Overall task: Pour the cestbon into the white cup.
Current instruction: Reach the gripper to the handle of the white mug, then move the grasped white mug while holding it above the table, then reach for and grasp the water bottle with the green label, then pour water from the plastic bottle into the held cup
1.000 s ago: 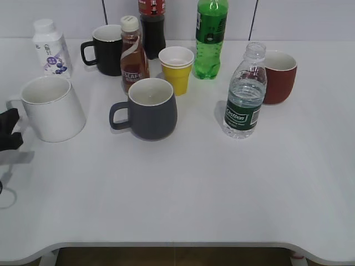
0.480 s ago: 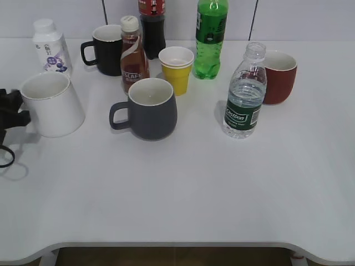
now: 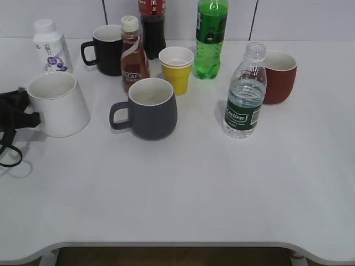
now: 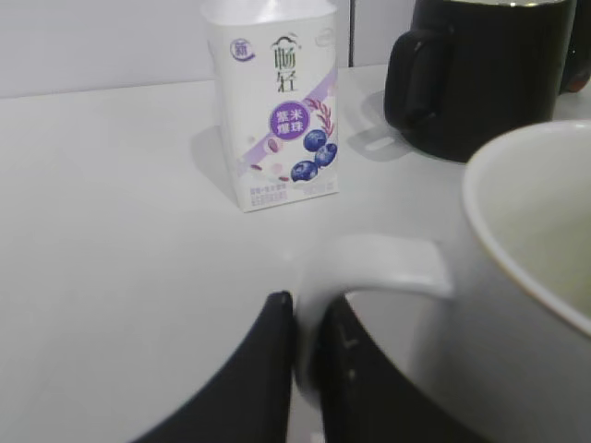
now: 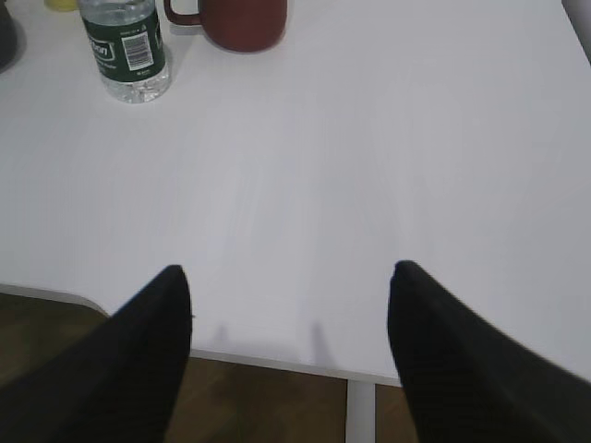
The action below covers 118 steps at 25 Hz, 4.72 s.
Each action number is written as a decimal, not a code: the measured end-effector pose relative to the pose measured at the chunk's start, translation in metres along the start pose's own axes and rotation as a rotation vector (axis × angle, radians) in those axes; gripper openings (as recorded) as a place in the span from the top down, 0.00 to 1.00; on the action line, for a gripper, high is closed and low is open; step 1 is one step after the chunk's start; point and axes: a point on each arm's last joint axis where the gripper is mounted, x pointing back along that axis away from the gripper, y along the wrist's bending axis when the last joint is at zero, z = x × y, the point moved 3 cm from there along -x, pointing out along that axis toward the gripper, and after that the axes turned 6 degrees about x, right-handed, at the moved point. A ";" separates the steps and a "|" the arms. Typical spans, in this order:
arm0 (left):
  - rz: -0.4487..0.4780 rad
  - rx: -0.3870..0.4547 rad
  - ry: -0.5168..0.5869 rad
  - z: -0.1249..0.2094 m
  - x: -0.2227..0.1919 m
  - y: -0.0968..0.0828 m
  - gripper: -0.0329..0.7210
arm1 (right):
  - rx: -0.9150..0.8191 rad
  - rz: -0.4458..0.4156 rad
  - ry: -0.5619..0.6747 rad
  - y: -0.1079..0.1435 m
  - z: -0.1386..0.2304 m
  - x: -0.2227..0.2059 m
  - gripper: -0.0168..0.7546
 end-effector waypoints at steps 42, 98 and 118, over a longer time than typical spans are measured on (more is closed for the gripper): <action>0.058 -0.122 -0.159 -0.085 0.091 -0.027 0.91 | 0.060 -0.306 -0.225 0.072 -0.042 -0.209 0.36; 0.482 -0.245 0.159 -0.066 0.099 -0.165 0.91 | 1.436 -0.265 -0.503 0.161 -0.136 -0.285 0.38; 0.492 -0.239 0.137 -0.068 0.099 -0.167 0.91 | 1.629 -0.004 -0.634 0.153 -0.158 -0.282 0.38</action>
